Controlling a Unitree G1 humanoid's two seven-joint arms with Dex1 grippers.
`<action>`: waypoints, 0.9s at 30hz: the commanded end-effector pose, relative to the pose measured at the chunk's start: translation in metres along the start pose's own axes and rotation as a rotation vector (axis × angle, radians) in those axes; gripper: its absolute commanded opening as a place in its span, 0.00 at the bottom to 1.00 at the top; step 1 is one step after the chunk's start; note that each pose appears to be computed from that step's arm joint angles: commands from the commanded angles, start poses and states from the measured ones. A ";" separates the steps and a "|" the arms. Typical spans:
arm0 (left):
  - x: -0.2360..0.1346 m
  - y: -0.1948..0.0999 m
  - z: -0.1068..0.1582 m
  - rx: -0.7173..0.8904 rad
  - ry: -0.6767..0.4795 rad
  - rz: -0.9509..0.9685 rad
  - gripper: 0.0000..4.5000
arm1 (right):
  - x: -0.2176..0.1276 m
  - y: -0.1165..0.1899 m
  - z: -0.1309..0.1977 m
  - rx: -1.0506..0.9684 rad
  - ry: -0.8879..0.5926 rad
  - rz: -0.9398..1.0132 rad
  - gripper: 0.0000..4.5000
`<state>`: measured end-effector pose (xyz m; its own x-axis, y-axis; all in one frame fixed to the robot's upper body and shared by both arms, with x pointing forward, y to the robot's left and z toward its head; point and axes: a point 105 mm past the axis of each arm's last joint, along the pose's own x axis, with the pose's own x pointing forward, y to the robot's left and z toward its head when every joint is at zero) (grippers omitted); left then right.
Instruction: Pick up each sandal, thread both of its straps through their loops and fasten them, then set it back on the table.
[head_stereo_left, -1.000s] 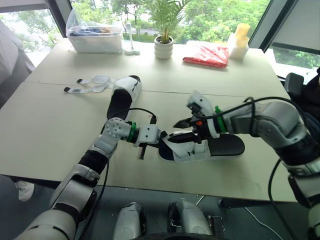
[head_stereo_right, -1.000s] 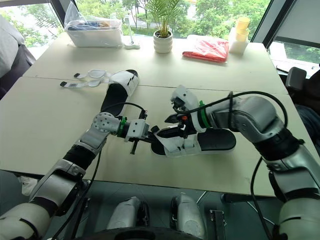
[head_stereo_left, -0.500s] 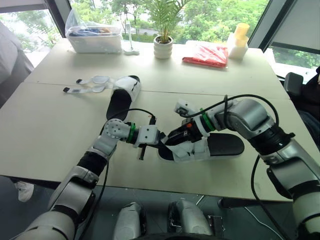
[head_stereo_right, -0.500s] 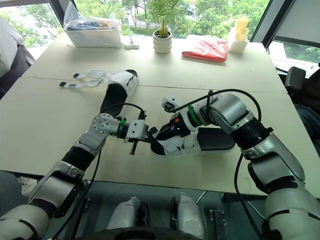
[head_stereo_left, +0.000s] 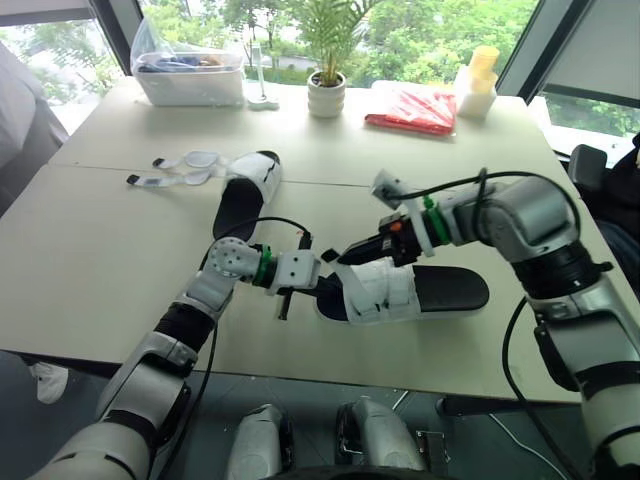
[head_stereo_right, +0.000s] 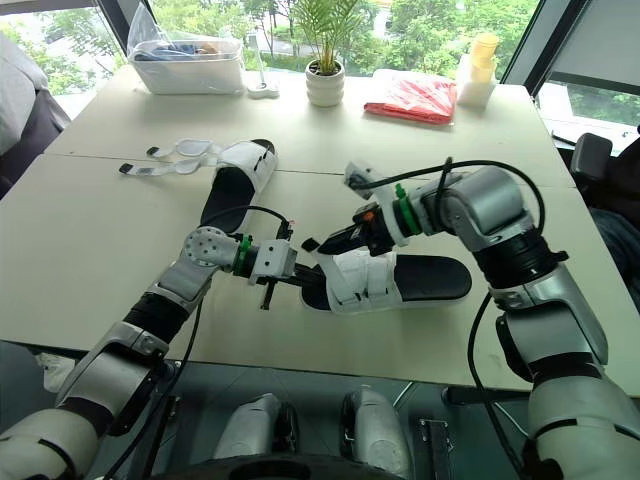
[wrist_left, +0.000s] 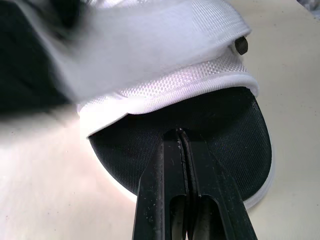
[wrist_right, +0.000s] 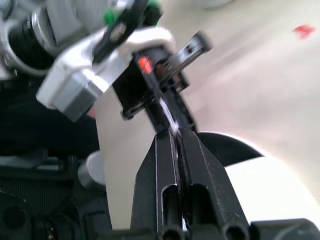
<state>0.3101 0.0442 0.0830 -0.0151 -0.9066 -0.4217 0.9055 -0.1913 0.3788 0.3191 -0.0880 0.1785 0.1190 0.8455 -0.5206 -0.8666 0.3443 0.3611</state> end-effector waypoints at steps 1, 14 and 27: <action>0.008 -0.019 -0.023 -0.071 0.082 -0.075 0.00 | -0.020 -0.004 0.014 0.028 -0.094 -0.045 0.01; 0.009 -0.018 -0.021 -0.066 0.080 -0.082 0.00 | -0.017 -0.053 -0.012 0.174 -0.128 -0.246 0.01; 0.011 -0.019 -0.021 -0.073 0.073 -0.083 0.00 | -0.031 -0.077 -0.037 0.124 -0.055 -0.430 0.01</action>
<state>0.3125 0.0415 0.0836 -0.0135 -0.9089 -0.4167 0.9091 -0.1847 0.3734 0.3496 -0.1202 0.1335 0.3368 0.7607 -0.5548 -0.7437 0.5763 0.3388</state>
